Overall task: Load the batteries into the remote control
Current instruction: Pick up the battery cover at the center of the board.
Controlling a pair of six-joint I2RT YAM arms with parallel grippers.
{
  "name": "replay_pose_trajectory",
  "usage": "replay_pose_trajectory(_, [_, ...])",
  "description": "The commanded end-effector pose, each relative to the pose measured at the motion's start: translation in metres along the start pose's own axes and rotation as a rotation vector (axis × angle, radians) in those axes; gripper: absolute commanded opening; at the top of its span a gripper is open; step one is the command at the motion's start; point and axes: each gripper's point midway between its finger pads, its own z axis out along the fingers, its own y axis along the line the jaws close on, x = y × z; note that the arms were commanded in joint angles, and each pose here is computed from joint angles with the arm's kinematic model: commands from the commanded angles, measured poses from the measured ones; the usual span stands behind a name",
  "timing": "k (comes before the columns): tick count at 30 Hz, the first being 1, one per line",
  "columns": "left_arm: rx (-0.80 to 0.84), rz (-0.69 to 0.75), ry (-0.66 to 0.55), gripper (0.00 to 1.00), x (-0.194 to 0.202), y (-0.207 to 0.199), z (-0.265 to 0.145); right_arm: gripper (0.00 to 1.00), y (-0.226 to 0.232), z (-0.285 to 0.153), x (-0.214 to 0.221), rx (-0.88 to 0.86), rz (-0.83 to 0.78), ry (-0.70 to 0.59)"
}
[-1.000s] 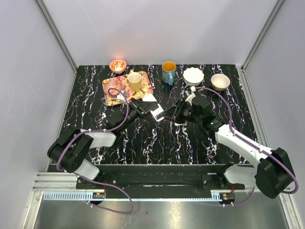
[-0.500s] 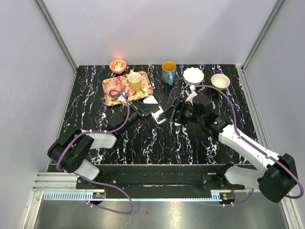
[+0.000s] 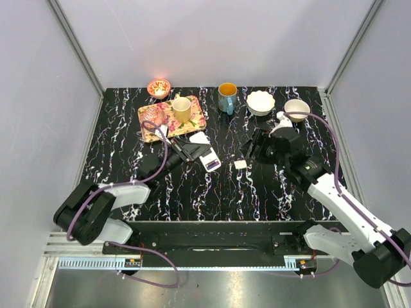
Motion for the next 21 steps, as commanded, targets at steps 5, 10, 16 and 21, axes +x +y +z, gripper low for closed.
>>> replay_pose_trajectory(5, [0.031,0.192,0.105,0.0,0.019,-0.029,-0.036,0.75,-0.095,0.039,0.045,0.349,-0.227,0.166])
replay_pose_trajectory(10, [0.047,0.162,0.11,0.0,0.028,-0.028,-0.058,0.85,-0.109,0.065,0.056,0.386,-0.299,0.252])
replay_pose_trajectory(16, [0.093,0.13,0.122,0.0,0.035,-0.031,-0.067,0.86,-0.121,0.096,0.071,0.413,-0.362,0.362])
replay_pose_trajectory(21, [0.137,0.106,0.142,0.0,0.04,-0.035,-0.072,0.85,-0.124,0.119,0.064,0.435,-0.433,0.384])
